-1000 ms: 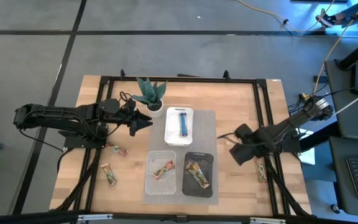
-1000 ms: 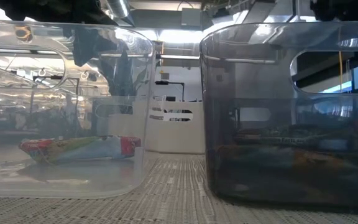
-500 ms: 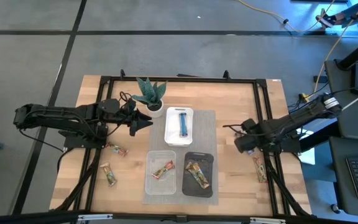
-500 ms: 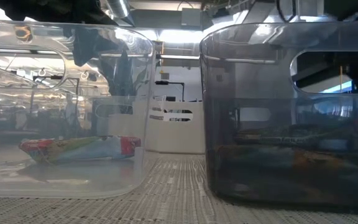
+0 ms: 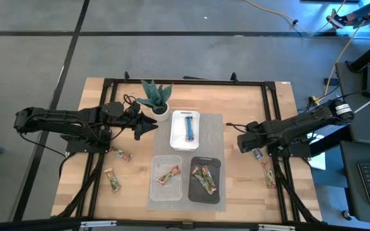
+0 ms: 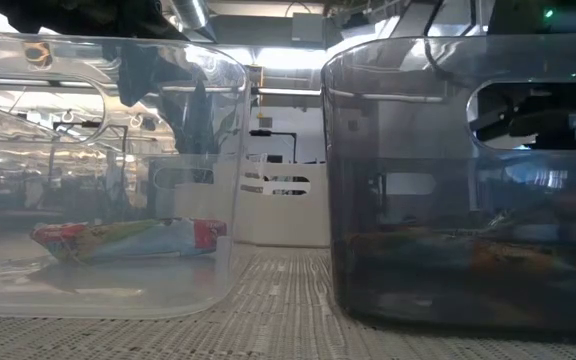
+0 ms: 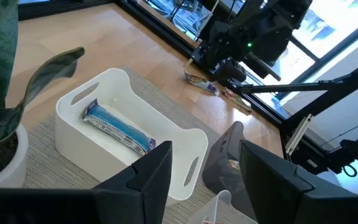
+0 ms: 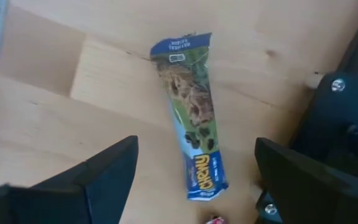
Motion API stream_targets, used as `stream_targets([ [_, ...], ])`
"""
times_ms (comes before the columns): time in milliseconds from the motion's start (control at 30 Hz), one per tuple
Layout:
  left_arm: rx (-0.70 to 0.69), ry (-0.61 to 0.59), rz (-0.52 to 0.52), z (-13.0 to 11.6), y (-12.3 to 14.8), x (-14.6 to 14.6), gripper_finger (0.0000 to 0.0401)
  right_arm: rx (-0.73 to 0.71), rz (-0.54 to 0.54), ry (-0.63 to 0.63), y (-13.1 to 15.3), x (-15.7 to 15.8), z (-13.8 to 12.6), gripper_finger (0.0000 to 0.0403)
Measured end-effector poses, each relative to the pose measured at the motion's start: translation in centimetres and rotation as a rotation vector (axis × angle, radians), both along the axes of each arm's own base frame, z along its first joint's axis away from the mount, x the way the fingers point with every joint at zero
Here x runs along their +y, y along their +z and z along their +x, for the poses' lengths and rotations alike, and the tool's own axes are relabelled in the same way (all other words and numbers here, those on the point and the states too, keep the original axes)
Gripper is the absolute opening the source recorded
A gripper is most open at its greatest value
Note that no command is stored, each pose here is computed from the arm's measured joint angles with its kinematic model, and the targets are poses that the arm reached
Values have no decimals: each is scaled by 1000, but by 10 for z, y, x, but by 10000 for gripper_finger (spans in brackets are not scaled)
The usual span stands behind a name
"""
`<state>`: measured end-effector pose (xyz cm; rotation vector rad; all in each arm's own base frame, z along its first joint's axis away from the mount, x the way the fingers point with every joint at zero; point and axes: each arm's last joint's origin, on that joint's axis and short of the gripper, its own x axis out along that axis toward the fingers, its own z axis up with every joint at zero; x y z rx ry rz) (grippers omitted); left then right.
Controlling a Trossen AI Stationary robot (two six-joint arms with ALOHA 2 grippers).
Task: Pick and place Granola Bars by type
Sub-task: Put the blue granola bar into the white bin
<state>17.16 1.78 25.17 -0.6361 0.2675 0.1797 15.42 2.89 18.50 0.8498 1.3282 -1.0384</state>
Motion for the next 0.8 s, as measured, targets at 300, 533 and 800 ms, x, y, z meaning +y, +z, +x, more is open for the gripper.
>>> stream_targets([
  [300,2,0,0,0,0,0,177,-37,43,34,-24,-16,0,318],
  [533,3,0,-1,0,0,0,175,-44,118,45,-47,-22,-8,318],
  [800,3,0,-1,0,0,0,177,-43,152,44,-55,-22,-13,281],
])
